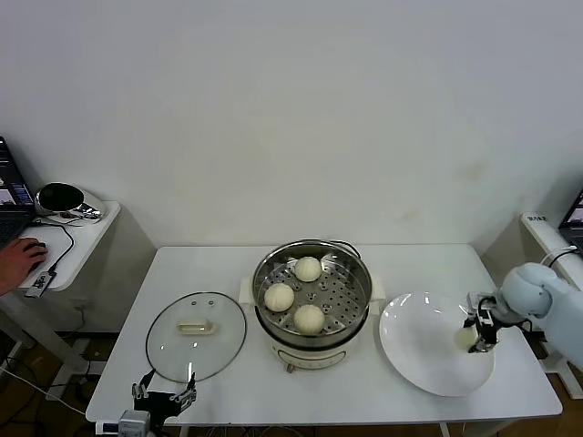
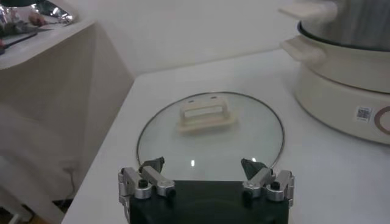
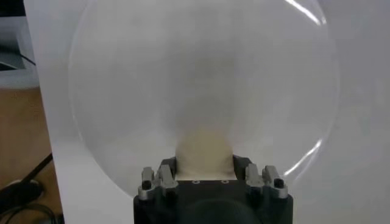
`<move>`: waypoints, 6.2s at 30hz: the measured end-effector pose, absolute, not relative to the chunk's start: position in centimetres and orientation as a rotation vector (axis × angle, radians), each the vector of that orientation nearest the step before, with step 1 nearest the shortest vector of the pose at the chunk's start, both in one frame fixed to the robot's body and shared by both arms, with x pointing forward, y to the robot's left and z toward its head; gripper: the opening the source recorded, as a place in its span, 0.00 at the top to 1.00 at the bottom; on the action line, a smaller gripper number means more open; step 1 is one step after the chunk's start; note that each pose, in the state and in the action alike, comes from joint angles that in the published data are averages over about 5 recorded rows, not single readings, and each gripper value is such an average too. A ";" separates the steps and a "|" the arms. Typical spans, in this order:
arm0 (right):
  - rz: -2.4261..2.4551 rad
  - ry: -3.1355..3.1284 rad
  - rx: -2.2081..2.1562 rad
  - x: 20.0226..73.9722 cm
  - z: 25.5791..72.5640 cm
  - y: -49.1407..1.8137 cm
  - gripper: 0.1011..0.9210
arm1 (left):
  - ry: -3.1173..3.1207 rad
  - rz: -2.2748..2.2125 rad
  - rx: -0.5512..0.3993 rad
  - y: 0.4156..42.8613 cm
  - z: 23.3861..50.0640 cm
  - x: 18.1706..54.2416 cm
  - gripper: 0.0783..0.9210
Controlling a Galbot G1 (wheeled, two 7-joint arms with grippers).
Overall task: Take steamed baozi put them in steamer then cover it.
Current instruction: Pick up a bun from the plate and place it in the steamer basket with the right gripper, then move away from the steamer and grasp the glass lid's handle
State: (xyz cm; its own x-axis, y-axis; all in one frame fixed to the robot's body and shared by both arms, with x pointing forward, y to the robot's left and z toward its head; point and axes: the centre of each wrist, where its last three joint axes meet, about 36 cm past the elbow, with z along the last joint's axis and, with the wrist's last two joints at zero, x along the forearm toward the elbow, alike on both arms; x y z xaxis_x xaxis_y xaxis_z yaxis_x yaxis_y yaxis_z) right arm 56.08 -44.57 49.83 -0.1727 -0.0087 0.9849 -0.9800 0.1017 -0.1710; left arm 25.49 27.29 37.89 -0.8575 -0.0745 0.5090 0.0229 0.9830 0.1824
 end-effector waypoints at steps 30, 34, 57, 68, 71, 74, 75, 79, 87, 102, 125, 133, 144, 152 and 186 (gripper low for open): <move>1.290 -1.518 1.359 64.0 67.3 -21.6 0.42 | -2.674 -0.274 0.081 28.0 40.6 25.9 0.12; 1.305 -1.475 1.371 64.4 66.3 -18.6 0.42 | -2.681 -0.271 0.076 27.9 40.9 25.9 0.12; 1.376 -1.323 1.331 65.5 58.1 -12.4 0.42 | -2.686 -0.228 0.070 27.4 40.5 26.4 0.12; 1.387 -1.311 1.314 65.3 57.5 -12.9 0.42 | -2.679 -0.226 0.069 27.4 40.2 26.4 0.12; 1.386 -1.313 1.311 65.3 57.4 -13.2 0.42 | -2.679 -0.224 0.068 27.3 40.2 26.4 0.12; 1.385 -1.319 1.306 65.3 57.5 -13.4 0.38 | -2.678 -0.223 0.067 27.2 40.2 26.4 0.12; 1.384 -1.320 1.305 65.3 57.5 -13.5 0.35 | -2.678 -0.222 0.066 27.2 40.2 26.4 0.12; 1.377 -1.325 1.305 65.2 58.0 -13.9 0.21 | -2.680 -0.220 0.064 27.1 40.2 26.4 0.12; 1.359 -1.373 1.302 65.1 60.5 -15.4 0.12 | -2.685 -0.218 0.061 27.1 40.4 26.6 0.12; 1.208 -1.711 1.345 62.7 65.4 -21.9 0.12 | -2.705 -0.209 0.029 27.0 40.2 27.4 0.12; 0.373 -2.915 0.945 51.1 56.7 -36.5 0.12 | -2.829 -0.103 -0.069 25.3 40.1 28.7 0.12; 0.008 -3.142 0.627 46.2 49.1 -37.8 0.12 | -2.873 -0.170 -0.051 25.4 39.9 29.6 0.12; -0.316 -3.171 0.187 38.3 39.1 -37.5 0.12 | -2.910 -0.514 -0.011 25.5 38.9 31.3 0.12; -0.372 -3.168 0.034 35.6 37.4 -37.5 0.12 | -2.780 -1.146 0.016 25.8 36.6 31.6 0.12; -0.412 -3.141 -0.124 33.6 35.1 -37.6 0.12 | -2.038 -2.178 -0.031 28.5 27.9 34.9 0.12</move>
State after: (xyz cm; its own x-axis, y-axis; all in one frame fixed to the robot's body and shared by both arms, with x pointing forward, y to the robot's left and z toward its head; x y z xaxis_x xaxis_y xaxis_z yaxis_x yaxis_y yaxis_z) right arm 33.63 -37.56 35.11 -0.9965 0.0813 -0.0182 0.0738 0.9631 0.2588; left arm 34.88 28.53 27.89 -0.9872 -0.1011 0.1231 0.1295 -0.0597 0.9898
